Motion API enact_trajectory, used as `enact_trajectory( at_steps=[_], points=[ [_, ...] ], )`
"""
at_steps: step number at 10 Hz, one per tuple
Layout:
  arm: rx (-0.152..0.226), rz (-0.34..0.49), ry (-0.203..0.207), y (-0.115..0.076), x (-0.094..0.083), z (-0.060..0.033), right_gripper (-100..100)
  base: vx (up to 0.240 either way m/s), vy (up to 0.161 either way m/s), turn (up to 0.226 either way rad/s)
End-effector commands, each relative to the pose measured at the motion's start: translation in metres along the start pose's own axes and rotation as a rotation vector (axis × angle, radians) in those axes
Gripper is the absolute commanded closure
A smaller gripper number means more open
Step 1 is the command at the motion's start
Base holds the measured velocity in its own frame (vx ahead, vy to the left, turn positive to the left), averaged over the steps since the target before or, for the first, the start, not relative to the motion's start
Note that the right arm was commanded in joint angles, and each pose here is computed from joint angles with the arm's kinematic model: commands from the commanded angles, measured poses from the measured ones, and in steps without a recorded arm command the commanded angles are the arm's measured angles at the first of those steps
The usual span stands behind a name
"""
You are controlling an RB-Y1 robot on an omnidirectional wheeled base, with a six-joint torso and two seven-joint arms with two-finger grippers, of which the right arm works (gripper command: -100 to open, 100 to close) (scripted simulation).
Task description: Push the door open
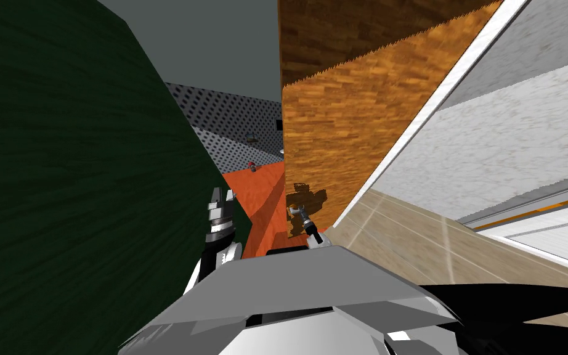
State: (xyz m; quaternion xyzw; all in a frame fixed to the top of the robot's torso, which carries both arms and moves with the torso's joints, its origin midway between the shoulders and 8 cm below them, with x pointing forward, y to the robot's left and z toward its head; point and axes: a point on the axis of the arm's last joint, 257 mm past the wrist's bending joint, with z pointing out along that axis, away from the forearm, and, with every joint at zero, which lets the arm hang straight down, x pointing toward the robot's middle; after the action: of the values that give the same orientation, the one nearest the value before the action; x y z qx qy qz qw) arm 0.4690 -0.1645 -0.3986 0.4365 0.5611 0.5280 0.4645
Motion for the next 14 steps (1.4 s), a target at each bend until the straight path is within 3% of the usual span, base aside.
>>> enact_trajectory(
  at_steps=[1,6,9,10,14],
  points=[
    [-0.002,-0.009,-0.034,0.0,-0.022,-0.002,100,0.103,0.107,-0.068],
    [-0.001,-0.003,-0.094,0.001,-0.051,-0.002,100,0.096,0.105,-0.057],
    [-0.001,-0.003,-0.094,0.001,-0.051,-0.002,100,0.056,0.045,-0.02],
    [-0.001,0.004,-0.123,0.001,-0.063,-0.0023,100,0.1,0.094,-0.065],
    [-0.002,0.024,-0.174,0.002,-0.08,-0.0032,100,0.139,0.144,-0.09]
  ],
)
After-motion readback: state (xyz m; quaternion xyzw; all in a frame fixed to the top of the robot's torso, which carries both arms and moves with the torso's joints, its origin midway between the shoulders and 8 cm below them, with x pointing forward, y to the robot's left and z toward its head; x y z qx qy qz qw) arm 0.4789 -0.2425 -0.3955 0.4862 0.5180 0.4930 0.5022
